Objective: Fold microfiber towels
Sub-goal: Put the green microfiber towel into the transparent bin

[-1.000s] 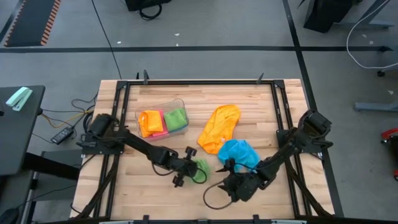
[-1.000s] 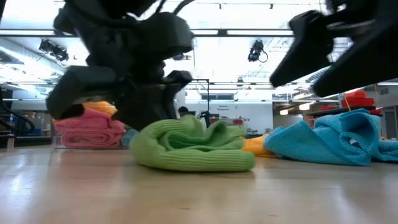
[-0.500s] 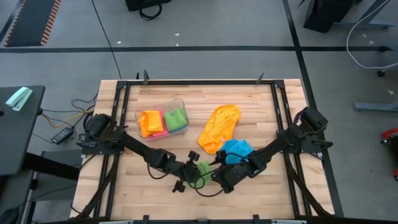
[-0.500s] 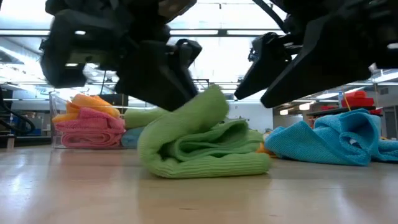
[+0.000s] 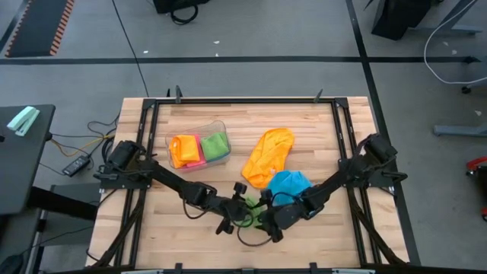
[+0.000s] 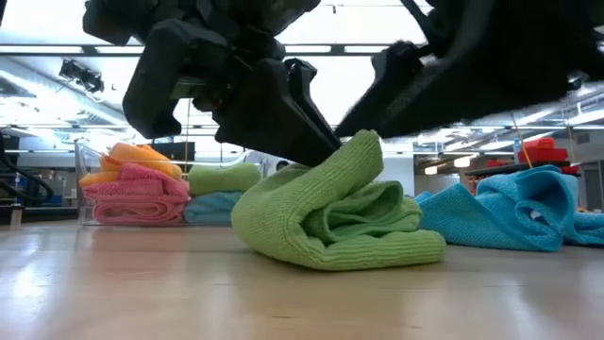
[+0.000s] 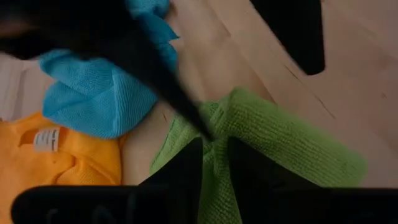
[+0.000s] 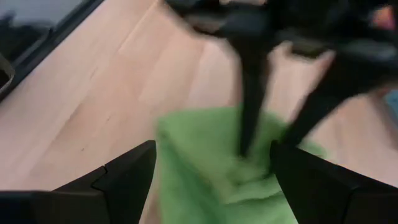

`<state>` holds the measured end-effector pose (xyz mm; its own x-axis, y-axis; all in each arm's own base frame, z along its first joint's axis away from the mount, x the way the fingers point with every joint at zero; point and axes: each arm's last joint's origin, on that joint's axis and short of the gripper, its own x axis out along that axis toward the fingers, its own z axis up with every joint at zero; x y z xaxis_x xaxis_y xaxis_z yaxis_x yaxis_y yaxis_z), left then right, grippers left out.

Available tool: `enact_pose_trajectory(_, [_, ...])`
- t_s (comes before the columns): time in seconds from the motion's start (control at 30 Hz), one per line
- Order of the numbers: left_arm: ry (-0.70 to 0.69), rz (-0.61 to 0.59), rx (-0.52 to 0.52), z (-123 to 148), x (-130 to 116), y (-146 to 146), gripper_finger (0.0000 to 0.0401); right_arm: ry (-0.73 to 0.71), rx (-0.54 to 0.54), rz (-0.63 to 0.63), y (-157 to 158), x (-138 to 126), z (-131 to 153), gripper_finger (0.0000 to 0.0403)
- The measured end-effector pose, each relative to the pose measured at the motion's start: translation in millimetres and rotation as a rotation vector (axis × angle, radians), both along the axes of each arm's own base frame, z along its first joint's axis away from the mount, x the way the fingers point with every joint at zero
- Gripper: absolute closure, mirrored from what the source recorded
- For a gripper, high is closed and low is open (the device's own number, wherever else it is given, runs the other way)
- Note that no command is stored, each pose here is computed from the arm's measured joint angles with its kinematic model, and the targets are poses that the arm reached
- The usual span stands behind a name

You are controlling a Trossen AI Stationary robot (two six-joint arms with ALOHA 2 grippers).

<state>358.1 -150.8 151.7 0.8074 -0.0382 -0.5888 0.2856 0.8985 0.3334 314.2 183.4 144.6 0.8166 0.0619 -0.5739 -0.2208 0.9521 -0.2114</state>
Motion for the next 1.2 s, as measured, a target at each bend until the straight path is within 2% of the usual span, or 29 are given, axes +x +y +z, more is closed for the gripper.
enact_pose_trajectory(0.23, [-0.026, -0.019, -0.004, 22.1, -9.1, -5.2, 0.0319, -0.032, -0.052, -0.042, 10.2, -4.6, -5.7, 0.0077])
enact_pose_trajectory(0.33, [-0.002, -0.025, 0.007, 27.5, -15.2, -5.3, 0.0312, -0.043, -0.059, -0.038, 11.8, -5.7, -3.7, 0.0077])
enact_pose_trajectory(0.53, [0.066, 0.008, -0.038, 43.4, -32.2, -6.5, 0.0299, -0.035, -0.072, -0.038, 10.3, -6.1, -2.7, 0.0077])
enact_pose_trajectory(0.7, [0.140, 0.051, -0.086, 36.0, -37.6, -9.2, 0.0305, -0.077, -0.099, 0.004, 13.6, -5.1, 1.6, 0.0077])
enact_pose_trajectory(0.87, [0.197, 0.072, -0.053, 19.1, -33.5, -4.8, 0.0317, -0.139, -0.130, 0.075, 17.5, -0.3, 2.6, 0.0077])
enact_pose_trajectory(1.1, [0.231, 0.074, -0.055, 19.4, -40.4, -10.1, 0.0334, -0.105, -0.254, 0.147, 27.2, 16.5, -16.8, 0.0077])
enact_pose_trajectory(1.2, [0.237, 0.071, -0.079, 20.9, -45.8, -18.0, 0.0342, -0.026, -0.330, 0.140, 23.6, 20.8, -22.6, 0.0077])
